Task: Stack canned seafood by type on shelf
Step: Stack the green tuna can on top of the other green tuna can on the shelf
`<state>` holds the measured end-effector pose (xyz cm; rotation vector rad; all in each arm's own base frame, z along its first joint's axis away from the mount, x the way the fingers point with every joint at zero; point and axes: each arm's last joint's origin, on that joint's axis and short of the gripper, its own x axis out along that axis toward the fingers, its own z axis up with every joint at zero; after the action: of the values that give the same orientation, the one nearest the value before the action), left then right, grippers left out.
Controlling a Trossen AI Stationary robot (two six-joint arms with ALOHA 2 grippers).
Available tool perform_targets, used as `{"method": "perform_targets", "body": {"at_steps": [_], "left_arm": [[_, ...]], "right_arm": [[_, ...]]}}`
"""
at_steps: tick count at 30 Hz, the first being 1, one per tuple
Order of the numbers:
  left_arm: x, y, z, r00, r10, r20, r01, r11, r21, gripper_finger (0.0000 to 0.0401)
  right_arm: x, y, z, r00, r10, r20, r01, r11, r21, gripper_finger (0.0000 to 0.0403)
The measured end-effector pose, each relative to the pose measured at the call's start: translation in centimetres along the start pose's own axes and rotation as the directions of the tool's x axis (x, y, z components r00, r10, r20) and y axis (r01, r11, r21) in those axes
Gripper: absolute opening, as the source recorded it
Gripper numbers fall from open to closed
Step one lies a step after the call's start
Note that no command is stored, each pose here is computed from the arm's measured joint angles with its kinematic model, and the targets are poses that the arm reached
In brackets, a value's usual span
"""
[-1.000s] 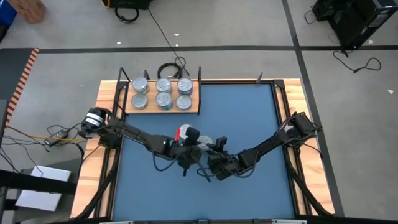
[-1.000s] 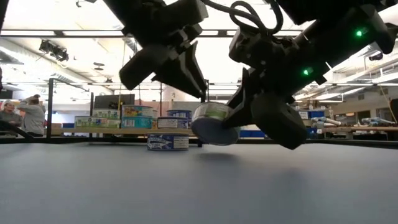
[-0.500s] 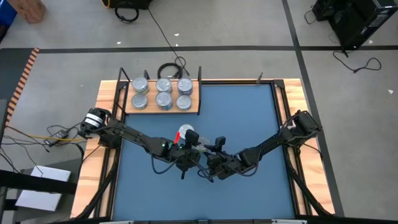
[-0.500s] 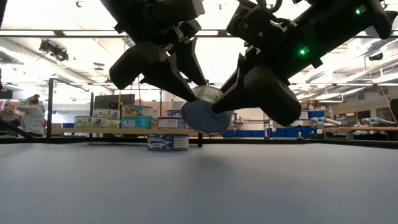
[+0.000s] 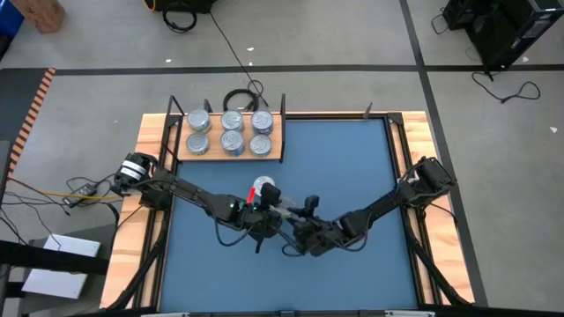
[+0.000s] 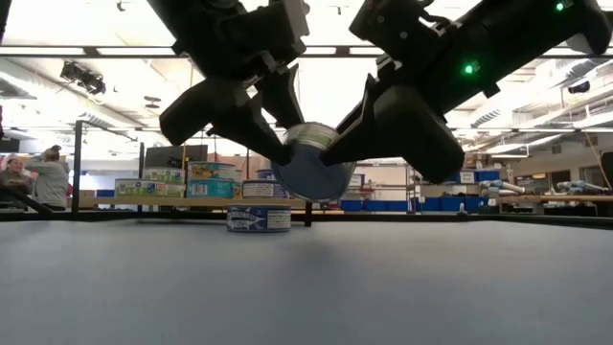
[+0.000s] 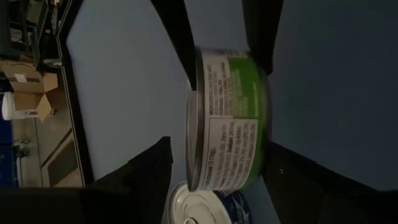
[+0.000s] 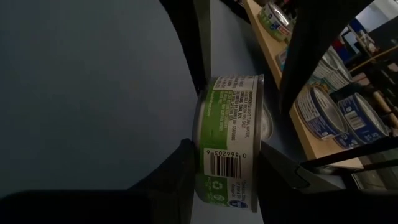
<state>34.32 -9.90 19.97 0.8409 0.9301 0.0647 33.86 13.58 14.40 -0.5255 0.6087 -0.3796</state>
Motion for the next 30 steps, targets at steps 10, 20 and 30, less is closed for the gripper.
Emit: {"method": "perform_targets", "body": {"at_steps": [10,20,30], "left_arm": [[-0.2,-0.3,0.1,1.000,0.006,-0.004,-0.006,1.000,0.012,0.0190],[-0.5,-0.7,0.0,0.998,0.057,-0.039,-0.055,0.997,0.048,0.0146],[-1.3,-0.3,-1.7,0.961,0.138,-0.240,-0.135,0.990,0.030,0.0146]], "right_arm": [[-0.1,0.1,0.3,1.000,-0.001,0.025,0.000,1.000,0.024,0.0129],[-0.1,0.0,0.4,1.000,-0.009,0.029,0.008,1.000,0.018,0.0154],[-0.2,0.0,0.4,0.999,-0.025,0.024,0.023,0.999,0.047,0.0233]]}}
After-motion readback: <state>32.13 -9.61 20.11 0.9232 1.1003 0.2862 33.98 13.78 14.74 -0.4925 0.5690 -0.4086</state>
